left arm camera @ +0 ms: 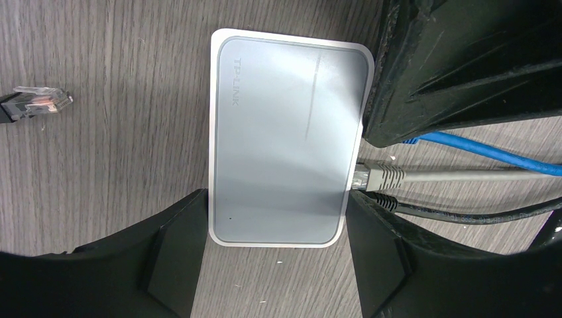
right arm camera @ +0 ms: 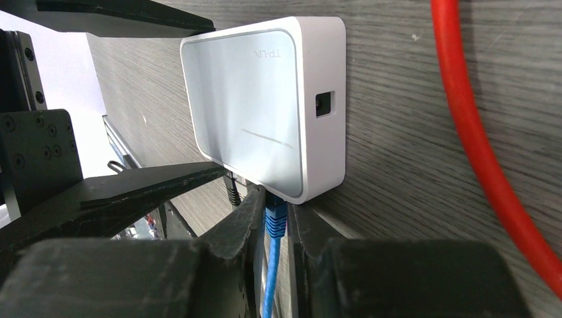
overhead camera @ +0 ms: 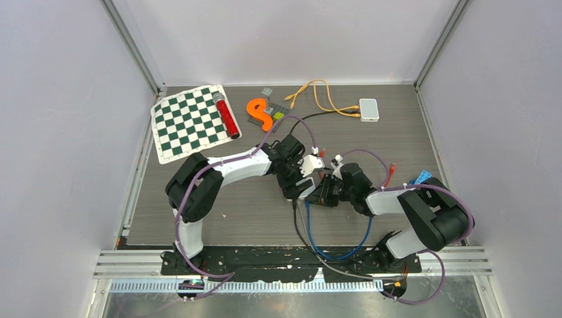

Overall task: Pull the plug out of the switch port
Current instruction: Pull the connector from the switch port.

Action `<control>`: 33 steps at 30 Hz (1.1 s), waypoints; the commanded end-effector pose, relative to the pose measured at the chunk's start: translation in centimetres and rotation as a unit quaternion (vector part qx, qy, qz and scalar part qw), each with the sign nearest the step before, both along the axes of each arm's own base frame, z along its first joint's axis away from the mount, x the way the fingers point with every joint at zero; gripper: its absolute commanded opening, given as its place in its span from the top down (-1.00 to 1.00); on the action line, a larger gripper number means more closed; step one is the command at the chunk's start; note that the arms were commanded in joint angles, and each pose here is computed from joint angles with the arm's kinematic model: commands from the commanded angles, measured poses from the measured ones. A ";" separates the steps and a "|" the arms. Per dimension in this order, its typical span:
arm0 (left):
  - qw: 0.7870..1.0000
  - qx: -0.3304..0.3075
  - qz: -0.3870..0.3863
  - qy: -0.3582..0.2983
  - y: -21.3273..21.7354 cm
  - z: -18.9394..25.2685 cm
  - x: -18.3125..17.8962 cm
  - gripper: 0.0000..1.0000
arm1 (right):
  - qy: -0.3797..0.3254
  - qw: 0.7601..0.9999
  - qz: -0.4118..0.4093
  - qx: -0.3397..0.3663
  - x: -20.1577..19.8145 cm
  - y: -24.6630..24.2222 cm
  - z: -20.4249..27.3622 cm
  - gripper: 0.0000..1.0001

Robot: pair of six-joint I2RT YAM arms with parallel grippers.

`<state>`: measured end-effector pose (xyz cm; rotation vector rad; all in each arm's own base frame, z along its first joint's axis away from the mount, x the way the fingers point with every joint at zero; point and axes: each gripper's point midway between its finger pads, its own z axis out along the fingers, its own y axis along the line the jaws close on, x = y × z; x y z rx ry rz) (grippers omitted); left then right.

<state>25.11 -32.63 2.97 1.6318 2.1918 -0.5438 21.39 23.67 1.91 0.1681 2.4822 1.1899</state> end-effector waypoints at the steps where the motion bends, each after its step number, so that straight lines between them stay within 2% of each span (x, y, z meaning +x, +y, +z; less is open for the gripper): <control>1: 0.999 0.019 0.002 0.031 1.1 -2.3 -1.2 -0.08 | 0.019 0.999 0.001 -0.048 -0.6 -1.1 -2.2 0.89; 15: 0.999 0.024 0.009 0.033 1.4 -2.5 -0.9 -0.06 | 0.022 0.994 0.040 -0.102 -1.9 -1.9 -3.5 0.90; 33: 0.999 0.024 0.006 0.038 1.5 -2.6 -1.2 -0.05 | 0.017 0.993 0.091 -0.067 -2.8 -0.6 -2.2 0.89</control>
